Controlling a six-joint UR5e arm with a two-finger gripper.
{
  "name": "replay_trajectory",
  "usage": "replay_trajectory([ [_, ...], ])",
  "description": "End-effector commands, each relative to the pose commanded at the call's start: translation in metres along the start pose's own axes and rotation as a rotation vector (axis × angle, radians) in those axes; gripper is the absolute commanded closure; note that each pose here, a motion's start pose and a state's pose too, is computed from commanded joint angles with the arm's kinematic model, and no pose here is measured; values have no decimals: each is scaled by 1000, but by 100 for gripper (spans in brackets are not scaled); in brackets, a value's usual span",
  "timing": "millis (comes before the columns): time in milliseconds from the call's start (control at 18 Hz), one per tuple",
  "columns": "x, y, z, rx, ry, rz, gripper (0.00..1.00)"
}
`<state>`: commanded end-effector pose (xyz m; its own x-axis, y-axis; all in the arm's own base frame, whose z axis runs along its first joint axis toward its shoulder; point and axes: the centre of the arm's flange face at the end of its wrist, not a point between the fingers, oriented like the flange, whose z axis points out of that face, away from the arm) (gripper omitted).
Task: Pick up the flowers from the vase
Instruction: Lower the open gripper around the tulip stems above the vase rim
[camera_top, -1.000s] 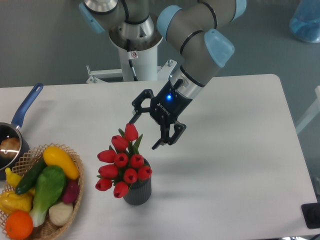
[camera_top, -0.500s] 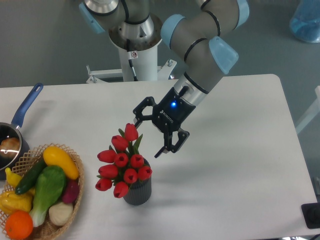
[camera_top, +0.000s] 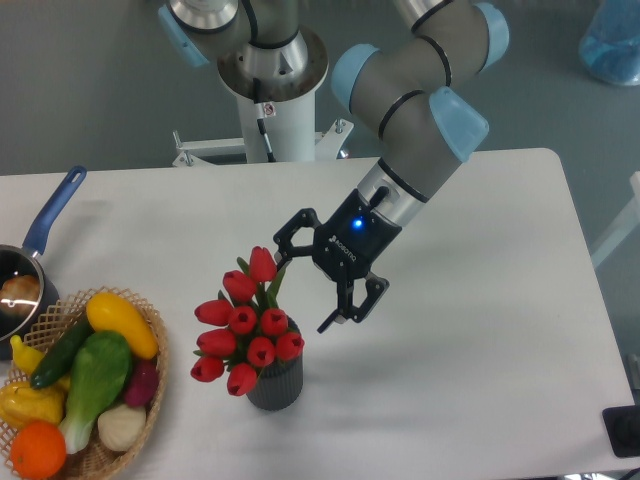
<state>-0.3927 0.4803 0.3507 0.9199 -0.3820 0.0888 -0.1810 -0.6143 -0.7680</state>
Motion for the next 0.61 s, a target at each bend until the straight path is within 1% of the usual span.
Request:
replay_trajectory([
  [167, 3, 3, 4, -1, 8, 30, 0],
  [333, 2, -1, 1, -16, -10, 128, 0],
  [444, 3, -1, 2, -42, -12, 143, 0],
  [611, 7, -3, 12, -43, 3, 152, 0],
])
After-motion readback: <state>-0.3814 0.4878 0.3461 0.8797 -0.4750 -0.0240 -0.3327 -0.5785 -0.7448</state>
